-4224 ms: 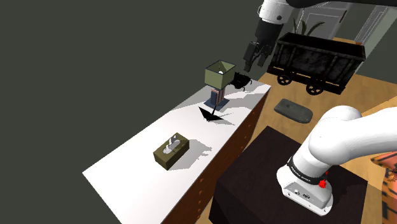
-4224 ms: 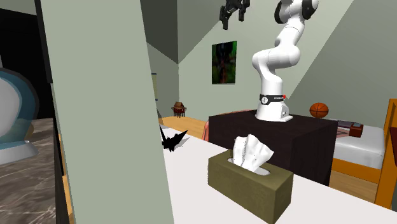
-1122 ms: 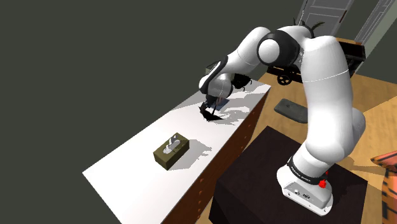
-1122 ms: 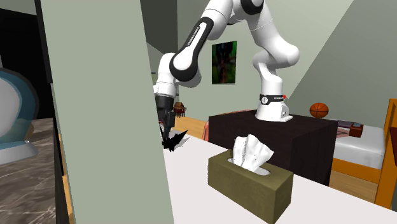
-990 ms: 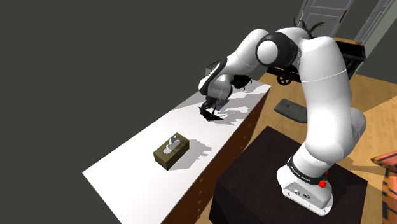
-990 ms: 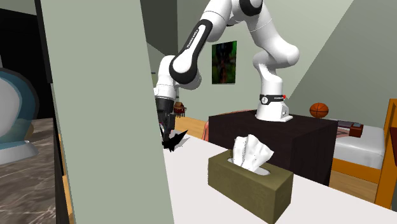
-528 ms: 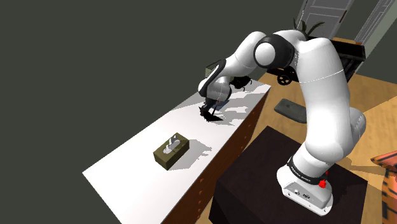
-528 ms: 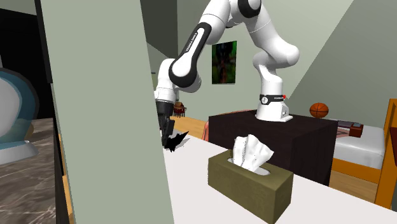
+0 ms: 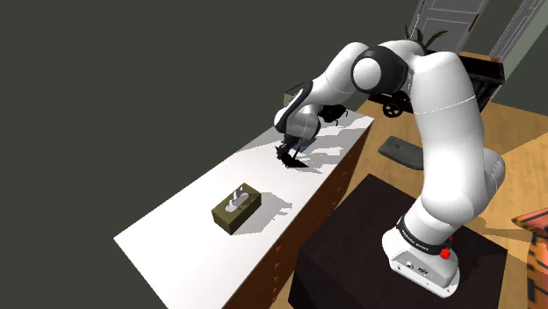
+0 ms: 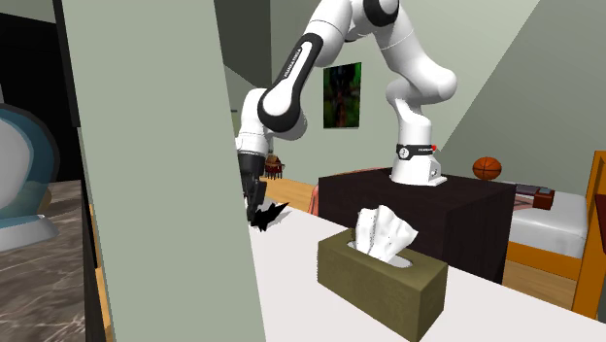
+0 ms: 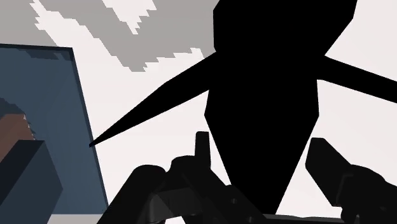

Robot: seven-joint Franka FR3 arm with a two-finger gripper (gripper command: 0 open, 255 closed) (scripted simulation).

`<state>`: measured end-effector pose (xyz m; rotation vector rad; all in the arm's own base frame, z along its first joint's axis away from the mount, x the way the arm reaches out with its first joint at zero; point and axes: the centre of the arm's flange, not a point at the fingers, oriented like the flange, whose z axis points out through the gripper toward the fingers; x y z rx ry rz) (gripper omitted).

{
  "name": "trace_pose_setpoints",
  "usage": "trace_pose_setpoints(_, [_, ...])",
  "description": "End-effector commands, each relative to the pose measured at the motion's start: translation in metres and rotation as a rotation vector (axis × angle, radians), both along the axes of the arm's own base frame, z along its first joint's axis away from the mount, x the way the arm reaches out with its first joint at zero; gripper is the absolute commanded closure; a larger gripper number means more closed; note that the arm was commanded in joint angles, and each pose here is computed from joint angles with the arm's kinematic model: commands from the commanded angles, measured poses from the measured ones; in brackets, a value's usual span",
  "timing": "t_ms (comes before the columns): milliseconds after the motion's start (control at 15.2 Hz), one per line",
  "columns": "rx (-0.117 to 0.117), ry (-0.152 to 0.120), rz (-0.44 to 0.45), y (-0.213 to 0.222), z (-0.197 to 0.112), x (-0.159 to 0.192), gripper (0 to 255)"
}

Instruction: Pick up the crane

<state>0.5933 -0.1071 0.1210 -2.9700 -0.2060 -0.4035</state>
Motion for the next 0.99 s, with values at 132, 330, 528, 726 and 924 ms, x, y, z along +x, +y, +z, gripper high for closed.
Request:
trace_pose_setpoints(132, [-0.001,0.001,-0.003,-0.002,0.019,-0.001,255])
trace_pose_setpoints(330, [-0.001,0.001,-0.003,-0.002,0.035,-0.001,255])
trace_pose_setpoints(528, [-0.001,0.001,-0.003,-0.002,0.051,-0.001,255])
trace_pose_setpoints(726, [-0.001,0.001,-0.003,-0.002,0.067,-0.001,255])
trace_pose_setpoints(924, [-0.001,0.001,-0.003,-0.002,0.073,-0.001,255])
